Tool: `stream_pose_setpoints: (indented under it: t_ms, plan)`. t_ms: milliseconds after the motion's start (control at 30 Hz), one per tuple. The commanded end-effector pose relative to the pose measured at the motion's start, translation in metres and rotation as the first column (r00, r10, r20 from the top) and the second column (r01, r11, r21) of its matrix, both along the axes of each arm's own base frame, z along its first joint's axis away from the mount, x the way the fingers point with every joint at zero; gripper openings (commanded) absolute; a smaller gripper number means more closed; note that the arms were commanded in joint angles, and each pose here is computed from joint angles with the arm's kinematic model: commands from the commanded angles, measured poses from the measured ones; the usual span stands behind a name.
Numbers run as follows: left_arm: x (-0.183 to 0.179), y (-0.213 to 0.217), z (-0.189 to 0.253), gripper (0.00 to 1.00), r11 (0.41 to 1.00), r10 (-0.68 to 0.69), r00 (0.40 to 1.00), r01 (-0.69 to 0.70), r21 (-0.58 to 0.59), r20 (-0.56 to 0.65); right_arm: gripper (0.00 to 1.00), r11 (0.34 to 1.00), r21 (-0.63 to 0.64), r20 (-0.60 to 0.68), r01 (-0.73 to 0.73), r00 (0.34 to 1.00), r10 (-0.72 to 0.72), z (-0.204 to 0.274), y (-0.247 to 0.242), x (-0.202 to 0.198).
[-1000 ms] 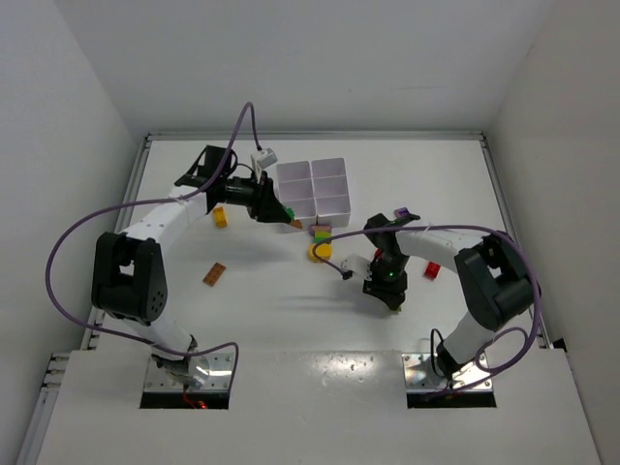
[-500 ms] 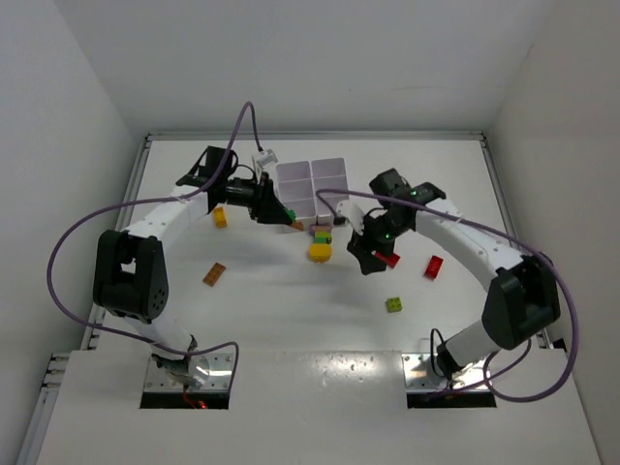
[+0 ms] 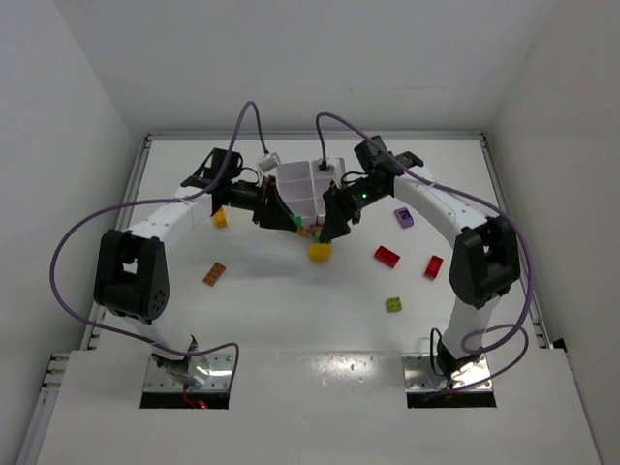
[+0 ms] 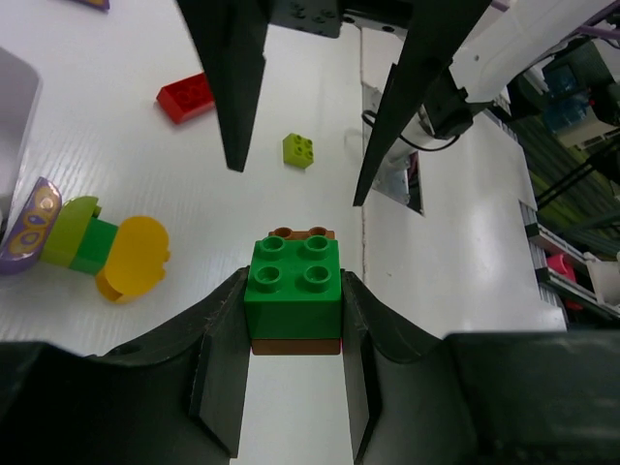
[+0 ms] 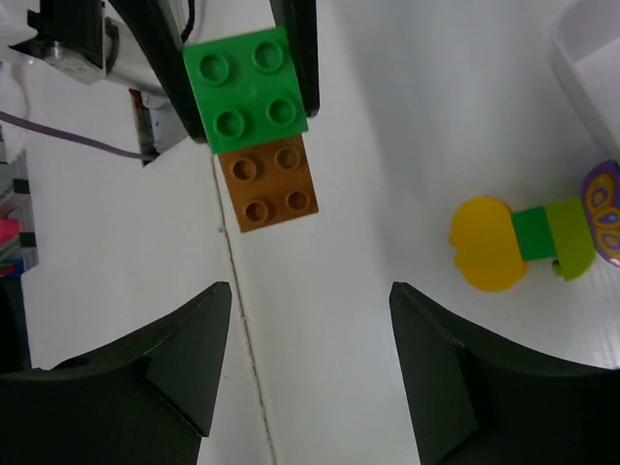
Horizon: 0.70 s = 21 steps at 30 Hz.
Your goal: Sort the legos into containers by color
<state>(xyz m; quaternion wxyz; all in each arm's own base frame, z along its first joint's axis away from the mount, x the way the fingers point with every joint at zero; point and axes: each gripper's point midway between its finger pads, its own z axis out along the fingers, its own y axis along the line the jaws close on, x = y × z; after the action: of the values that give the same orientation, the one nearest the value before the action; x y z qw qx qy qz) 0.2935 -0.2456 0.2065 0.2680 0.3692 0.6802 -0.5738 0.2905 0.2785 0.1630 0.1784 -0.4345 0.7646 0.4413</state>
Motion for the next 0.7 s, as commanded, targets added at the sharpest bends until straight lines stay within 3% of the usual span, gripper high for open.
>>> stream_pose_setpoints:
  t_ms: [0,200,667]
  plan:
    - [-0.006,-0.007,0.022,0.0,0.996,-0.063,0.995,0.068,-0.063,0.077,0.68,0.992,0.126,0.031,-0.026,0.999,0.023,0.04,0.019,0.005]
    - [-0.015,-0.017,0.024,0.0,0.99,-0.11,0.991,0.115,-0.077,0.074,0.73,0.988,0.135,0.065,-0.069,0.996,0.061,0.047,0.032,0.004]
    - [-0.015,-0.022,0.032,0.0,0.981,-0.15,0.986,0.156,-0.11,0.069,0.72,0.977,0.094,0.092,-0.192,0.979,0.184,0.032,0.046,-0.025]
